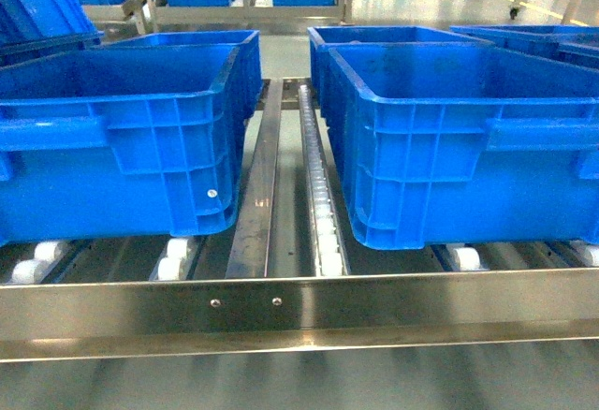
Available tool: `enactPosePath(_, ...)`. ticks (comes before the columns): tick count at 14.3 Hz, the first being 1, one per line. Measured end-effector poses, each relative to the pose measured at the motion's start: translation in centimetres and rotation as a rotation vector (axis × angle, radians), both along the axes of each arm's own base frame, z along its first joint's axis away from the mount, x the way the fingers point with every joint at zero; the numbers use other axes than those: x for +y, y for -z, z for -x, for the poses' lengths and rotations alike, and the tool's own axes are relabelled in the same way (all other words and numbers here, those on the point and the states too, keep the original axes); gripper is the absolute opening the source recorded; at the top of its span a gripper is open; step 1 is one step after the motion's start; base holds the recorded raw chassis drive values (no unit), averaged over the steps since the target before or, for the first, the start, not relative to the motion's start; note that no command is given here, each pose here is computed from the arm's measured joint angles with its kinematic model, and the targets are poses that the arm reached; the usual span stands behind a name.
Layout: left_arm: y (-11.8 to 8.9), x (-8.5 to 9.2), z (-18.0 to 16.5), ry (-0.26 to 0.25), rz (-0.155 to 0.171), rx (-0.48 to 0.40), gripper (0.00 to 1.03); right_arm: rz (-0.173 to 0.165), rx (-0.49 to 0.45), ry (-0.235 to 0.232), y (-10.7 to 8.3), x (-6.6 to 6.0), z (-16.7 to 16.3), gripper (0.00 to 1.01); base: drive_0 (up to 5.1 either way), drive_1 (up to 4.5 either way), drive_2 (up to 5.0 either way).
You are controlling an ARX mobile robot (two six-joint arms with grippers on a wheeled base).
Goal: Sort blue parts and orange caps into right shelf containers
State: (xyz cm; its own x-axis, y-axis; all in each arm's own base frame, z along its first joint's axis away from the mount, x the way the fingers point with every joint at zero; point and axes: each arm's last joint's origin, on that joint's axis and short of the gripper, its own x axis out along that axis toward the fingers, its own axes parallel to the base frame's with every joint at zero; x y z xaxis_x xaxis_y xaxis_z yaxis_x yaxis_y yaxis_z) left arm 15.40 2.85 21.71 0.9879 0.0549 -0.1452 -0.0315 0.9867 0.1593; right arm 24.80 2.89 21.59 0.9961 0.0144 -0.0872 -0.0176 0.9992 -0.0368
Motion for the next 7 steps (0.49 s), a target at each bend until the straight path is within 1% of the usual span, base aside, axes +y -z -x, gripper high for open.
enactPosePath(1, 0.0, 0.0, 0.0, 0.0, 0.0, 0.0, 0.44, -0.006, -0.045, -0.004, -1.2, 0.1, -1.6, 0.41, 0.0, 0.0, 0.0)
enactPosePath(3, 0.0, 0.0, 0.0, 0.0, 0.0, 0.0, 0.44, -0.011, -0.059, -0.001, -1.8, 0.1, -2.8, 0.41, 0.0, 0.0, 0.0)
enactPosePath(4, 0.0, 0.0, 0.0, 0.0, 0.0, 0.0, 0.44, -0.014, -0.084, 0.008, -2.9, 0.0, -5.4, 0.41, 0.0, 0.0, 0.0)
enactPosePath(5, 0.0, 0.0, 0.0, 0.0, 0.0, 0.0, 0.44, -0.013, -0.058, 0.027, -3.3, -0.1, -9.0, 0.43, 0.0, 0.0, 0.0)
enactPosePath(6, 0.0, 0.0, 0.0, 0.0, 0.0, 0.0, 0.44, -0.009, -0.033, 0.037, -2.9, -0.1, -12.6, 0.56, 0.0, 0.0, 0.0)
enactPosePath(7, 0.0, 0.0, 0.0, 0.0, 0.0, 0.0, 0.44, -0.009, -0.032, 0.054, -2.2, 0.1, -14.7, 0.68, 0.0, 0.0, 0.0)
